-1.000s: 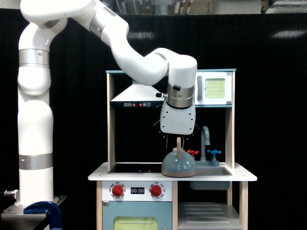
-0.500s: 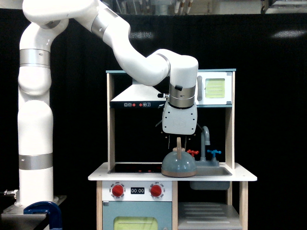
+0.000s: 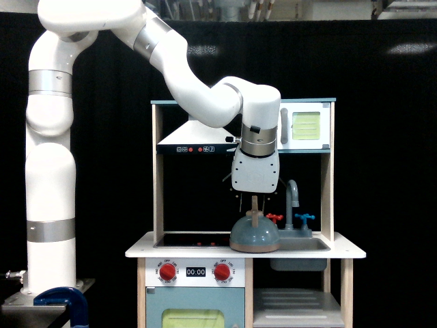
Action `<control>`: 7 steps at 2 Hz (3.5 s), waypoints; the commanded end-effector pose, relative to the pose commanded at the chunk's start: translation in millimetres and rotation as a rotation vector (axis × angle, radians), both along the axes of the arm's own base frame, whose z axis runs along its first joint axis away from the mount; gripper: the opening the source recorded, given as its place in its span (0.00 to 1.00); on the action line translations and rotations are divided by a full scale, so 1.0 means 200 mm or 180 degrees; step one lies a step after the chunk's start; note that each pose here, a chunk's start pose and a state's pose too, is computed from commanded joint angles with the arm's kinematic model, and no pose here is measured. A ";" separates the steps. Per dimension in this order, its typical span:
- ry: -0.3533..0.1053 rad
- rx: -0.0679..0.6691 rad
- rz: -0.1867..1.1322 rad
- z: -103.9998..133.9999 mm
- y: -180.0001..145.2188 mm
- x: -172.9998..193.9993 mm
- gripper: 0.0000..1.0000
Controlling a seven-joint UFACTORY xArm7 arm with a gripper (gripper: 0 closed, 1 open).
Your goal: Place the teapot on the stove
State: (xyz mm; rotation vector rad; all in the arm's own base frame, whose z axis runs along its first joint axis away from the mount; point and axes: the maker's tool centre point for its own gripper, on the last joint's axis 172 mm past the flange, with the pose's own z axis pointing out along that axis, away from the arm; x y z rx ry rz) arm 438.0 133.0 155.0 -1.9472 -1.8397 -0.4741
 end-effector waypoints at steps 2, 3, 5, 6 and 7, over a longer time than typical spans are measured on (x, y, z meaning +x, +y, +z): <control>0.0000 0.0000 0.0000 -0.01 0.18 0.02 0.00; 0.0000 0.0000 0.0000 -0.02 0.18 -0.02 0.00; 0.0000 0.0000 0.0000 0.15 0.36 -0.63 0.00; 0.0000 0.0000 0.0000 0.10 0.54 -0.88 0.00; 0.0000 0.0000 0.0000 0.06 0.64 -0.91 0.00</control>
